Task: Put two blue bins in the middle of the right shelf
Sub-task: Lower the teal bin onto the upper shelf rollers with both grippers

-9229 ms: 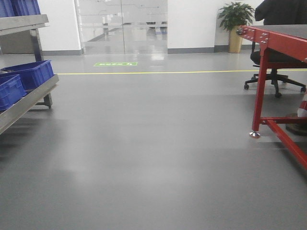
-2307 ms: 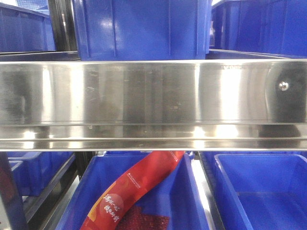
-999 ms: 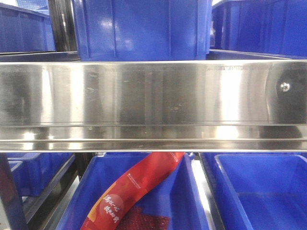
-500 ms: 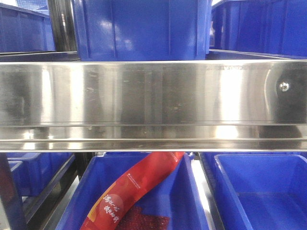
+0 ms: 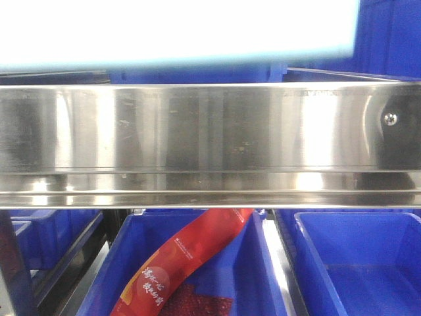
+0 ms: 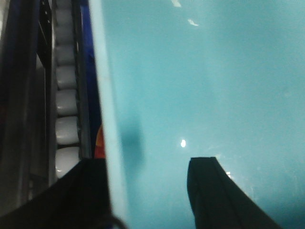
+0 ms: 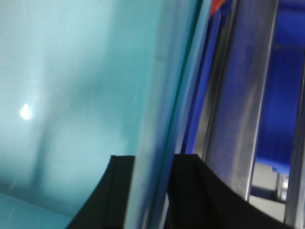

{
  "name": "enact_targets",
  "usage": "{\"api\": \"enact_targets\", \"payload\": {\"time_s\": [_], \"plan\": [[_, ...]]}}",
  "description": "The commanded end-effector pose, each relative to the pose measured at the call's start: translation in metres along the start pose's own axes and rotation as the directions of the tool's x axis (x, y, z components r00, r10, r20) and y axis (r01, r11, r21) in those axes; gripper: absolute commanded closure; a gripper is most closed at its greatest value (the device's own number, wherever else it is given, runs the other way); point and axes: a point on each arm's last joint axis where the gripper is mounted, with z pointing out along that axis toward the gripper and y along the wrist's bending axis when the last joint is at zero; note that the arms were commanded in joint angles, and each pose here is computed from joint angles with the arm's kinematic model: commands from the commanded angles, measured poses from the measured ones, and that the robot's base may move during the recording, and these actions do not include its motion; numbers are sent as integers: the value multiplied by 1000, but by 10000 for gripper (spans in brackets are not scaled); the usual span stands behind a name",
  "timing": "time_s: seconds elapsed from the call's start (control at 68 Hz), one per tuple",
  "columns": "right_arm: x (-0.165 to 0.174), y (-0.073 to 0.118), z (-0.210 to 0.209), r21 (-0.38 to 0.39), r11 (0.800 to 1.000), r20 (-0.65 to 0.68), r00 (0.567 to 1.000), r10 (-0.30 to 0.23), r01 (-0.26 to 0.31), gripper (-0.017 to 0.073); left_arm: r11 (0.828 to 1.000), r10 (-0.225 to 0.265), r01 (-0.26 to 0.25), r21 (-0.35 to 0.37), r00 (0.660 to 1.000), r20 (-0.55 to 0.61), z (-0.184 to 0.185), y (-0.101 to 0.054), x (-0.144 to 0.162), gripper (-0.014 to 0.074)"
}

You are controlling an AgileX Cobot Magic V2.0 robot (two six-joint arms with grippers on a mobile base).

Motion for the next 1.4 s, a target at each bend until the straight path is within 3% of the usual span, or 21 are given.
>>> {"api": "enact_targets", "payload": {"time_s": [0.0, 0.147, 0.25, 0.353, 0.485, 0.544, 0.691, 0.794, 0.896, 0.97, 1.043, 1.176, 1.249, 1.381], "plan": [[-4, -8, 0, 50, 998, 64, 997, -34, 31, 713, 999, 44, -44, -6, 998, 39, -4, 1, -5, 704], [-4, -8, 1, 49, 998, 72, 997, -34, 31, 713, 999, 43, -43, -10, 999, 14, 4, 2, -4, 681], [-5, -8, 1, 49, 998, 78, 996, -34, 31, 645, 999, 43, -43, -11, 999, 6, 5, 2, -3, 566], [-5, -8, 1, 49, 998, 78, 996, -34, 31, 434, 999, 42, -42, -9, 999, 8, 4, 2, -3, 369], [-4, -8, -4, 47, 998, 89, 995, -36, 32, 59, 999, 36, -36, -1, 999, 13, 1, 1, -4, 104], [-4, -6, -9, 44, 998, 109, 993, -39, 35, -18, 999, 35, -35, 2, 999, 25, -3, 1, -5, 30], [-4, -4, -33, 58, 997, 202, 977, -64, 53, 22, 999, 33, -34, 14, 997, 68, -22, -1, -7, -3], [-2, -2, -54, 74, 995, 281, 956, -87, 69, 72, 999, 35, -39, 23, 991, 130, -45, -3, -12, 25], [3, 0, -81, 78, 994, 370, 924, -99, 75, 179, 998, 46, -52, 24, 979, 200, -69, -5, -16, 69], [8, -2, -97, 96, 993, 410, 906, -109, 76, 281, 997, 69, -76, 19, 969, 239, -86, -5, -16, 149], [14, -5, -112, 138, 987, 437, 890, -132, 78, 414, 996, 87, -91, 4, 962, 260, -100, -4, -13, 305], [23, -10, -130, 201, 977, 455, 876, -162, 76, 636, 994, 109, -106, -26, 954, 278, -116, -1, -7, 688], [28, -11, -137, 220, 973, 458, 872, -173, 77, 722, 994, 113, -107, -36, 956, 270, -117, 1, -4, 701], [39, -16, -135, 258, 963, 448, 873, -194, 81, 721, 996, 72, -59, -62, 970, 233, -114, 15, 7, 701]]}}
